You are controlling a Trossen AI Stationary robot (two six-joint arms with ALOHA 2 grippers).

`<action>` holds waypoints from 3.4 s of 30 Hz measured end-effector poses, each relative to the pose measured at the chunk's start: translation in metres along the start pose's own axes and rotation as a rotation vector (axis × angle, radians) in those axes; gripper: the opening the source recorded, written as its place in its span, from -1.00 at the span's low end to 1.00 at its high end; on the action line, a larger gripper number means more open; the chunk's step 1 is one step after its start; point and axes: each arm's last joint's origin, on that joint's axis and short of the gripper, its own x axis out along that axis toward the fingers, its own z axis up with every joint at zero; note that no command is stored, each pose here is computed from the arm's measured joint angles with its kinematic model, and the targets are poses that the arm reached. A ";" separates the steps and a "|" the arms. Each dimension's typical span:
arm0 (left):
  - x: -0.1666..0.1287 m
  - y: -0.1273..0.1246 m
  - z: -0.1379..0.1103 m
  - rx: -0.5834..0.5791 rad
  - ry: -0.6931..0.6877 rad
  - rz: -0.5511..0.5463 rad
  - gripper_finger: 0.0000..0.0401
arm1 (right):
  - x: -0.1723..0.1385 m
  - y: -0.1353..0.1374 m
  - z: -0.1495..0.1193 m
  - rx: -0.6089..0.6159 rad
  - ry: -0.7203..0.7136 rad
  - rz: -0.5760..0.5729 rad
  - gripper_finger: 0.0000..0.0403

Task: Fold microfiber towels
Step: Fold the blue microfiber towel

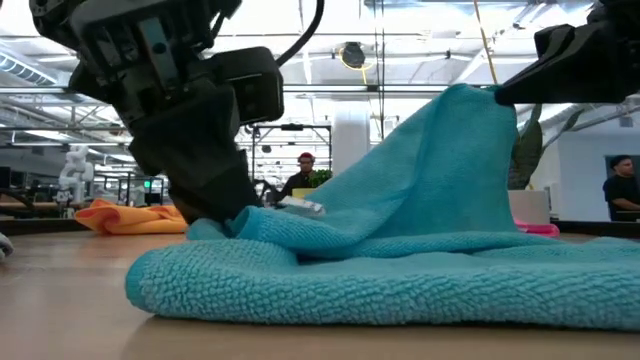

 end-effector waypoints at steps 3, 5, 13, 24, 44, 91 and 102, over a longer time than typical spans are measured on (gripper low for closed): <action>0.000 -0.002 -0.002 0.039 0.009 -0.003 -0.91 | 0.000 0.000 0.000 0.000 0.000 0.000 -1.00; 0.000 -0.003 -0.003 0.051 0.011 -0.005 -0.95 | 0.000 0.000 0.000 0.000 0.000 0.000 -1.00; -0.029 -0.018 0.007 0.105 -0.054 0.089 -0.99 | 0.000 -0.002 0.002 0.023 -0.015 -0.041 -1.00; -0.105 -0.044 0.014 0.341 -0.289 0.541 -0.99 | 0.008 -0.016 -0.002 0.117 0.039 -0.126 -1.00; -0.093 -0.036 0.015 0.502 -0.427 0.955 -0.99 | 0.016 -0.025 -0.005 0.132 -0.005 -0.164 -1.00; -0.126 -0.087 0.023 0.610 -0.603 0.628 -0.95 | 0.000 -0.051 0.112 0.314 -0.544 -0.032 -1.00; -0.052 -0.070 0.011 0.714 -0.533 0.579 -0.93 | 0.003 -0.052 0.112 0.288 -0.548 -0.005 -1.00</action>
